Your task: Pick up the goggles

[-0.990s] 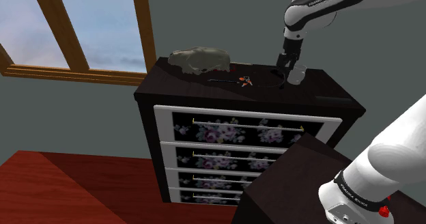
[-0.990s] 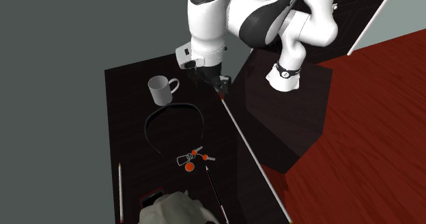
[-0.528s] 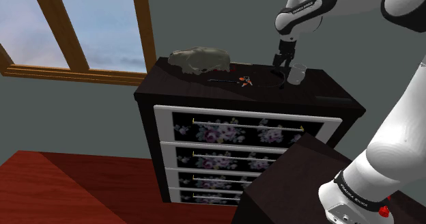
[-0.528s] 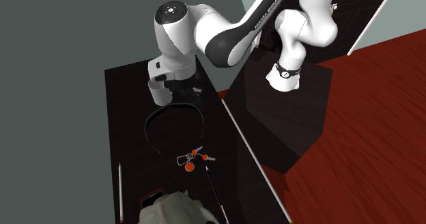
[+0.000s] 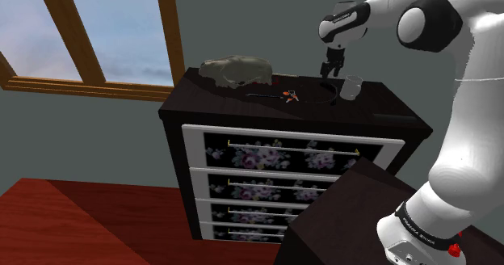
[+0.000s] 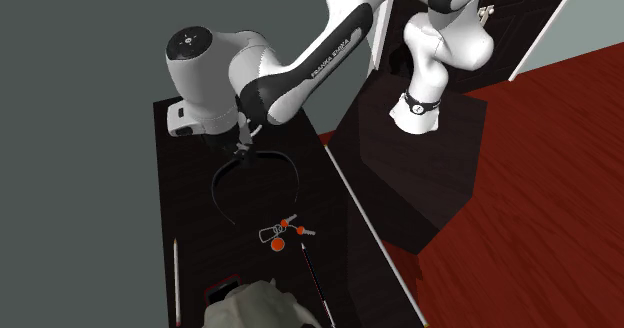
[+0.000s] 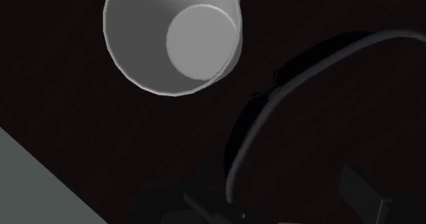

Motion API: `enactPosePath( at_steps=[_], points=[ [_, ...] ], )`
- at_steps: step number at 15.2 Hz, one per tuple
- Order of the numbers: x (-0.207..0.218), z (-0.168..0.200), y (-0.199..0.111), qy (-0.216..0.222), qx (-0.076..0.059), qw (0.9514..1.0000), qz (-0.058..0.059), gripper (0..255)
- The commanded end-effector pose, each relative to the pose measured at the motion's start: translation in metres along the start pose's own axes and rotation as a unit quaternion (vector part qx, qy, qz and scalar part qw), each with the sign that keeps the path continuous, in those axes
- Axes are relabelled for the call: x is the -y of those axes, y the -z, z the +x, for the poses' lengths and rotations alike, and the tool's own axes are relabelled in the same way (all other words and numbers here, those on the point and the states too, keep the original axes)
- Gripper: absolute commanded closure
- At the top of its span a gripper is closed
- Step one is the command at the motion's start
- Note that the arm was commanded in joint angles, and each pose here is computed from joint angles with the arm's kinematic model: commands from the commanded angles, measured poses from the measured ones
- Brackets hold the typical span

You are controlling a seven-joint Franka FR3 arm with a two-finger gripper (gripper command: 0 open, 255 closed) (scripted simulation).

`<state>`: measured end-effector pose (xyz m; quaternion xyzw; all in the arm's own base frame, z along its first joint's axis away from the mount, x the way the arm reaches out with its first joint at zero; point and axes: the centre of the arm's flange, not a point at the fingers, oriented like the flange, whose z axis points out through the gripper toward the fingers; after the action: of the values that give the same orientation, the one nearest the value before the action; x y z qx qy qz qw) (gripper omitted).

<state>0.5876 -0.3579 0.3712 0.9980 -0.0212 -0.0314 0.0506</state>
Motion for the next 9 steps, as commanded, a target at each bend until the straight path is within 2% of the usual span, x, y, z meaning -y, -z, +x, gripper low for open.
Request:
enactPosePath(
  at_steps=[1, 3, 9],
  points=[
    [-0.017, 0.014, -0.01, -0.001, -0.001, 1.0, -0.004, 0],
    [-0.027, 0.023, -0.014, -0.002, -0.002, 1.0, -0.007, 0],
    [-0.024, 0.025, -0.046, -0.002, -0.002, 1.0, -0.007, 0]
  ],
)
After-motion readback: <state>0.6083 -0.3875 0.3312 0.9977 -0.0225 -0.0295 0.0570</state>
